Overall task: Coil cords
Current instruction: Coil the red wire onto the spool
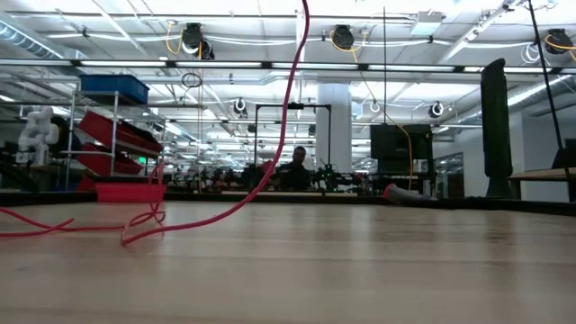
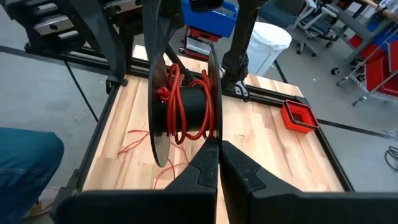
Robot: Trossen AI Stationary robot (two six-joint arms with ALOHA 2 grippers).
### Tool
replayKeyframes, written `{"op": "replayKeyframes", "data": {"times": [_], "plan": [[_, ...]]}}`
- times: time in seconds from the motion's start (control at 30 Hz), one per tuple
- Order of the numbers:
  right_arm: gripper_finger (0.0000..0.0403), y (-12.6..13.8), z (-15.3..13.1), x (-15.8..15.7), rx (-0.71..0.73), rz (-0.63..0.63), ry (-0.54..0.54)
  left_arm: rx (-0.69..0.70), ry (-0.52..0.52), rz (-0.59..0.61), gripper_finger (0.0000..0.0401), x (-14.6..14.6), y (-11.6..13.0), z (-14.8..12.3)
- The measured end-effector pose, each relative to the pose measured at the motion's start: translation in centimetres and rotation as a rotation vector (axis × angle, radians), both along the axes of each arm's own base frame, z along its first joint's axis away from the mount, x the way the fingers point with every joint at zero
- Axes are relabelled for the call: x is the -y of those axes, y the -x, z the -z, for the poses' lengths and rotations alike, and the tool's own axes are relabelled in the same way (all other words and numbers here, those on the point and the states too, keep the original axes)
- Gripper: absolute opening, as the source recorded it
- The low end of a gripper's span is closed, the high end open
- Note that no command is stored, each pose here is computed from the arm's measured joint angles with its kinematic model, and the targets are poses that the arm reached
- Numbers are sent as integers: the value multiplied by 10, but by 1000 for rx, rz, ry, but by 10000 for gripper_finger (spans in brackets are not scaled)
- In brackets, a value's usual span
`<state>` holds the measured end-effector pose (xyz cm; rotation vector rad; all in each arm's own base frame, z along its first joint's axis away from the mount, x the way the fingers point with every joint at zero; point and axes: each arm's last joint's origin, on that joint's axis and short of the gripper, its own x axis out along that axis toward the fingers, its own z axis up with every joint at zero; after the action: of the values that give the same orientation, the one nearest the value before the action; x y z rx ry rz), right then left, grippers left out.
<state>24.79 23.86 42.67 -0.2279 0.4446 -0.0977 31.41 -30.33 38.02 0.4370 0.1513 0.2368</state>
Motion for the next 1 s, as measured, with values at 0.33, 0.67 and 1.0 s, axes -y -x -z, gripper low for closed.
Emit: {"op": "replayKeyframes", "data": {"times": [0.33, 0.67, 1.0], "plan": [[0, 0, 0, 0, 4, -1, -5, -1, -4, -12, 123, -4, -4, 0], [0, -2, 2, -1, -4, 2, 3, -5, 8, 3, 123, -9, -9, 0], [0, -3, 3, 0, -6, 2, 1, -4, 7, 3, 123, -9, -9, 0]]}}
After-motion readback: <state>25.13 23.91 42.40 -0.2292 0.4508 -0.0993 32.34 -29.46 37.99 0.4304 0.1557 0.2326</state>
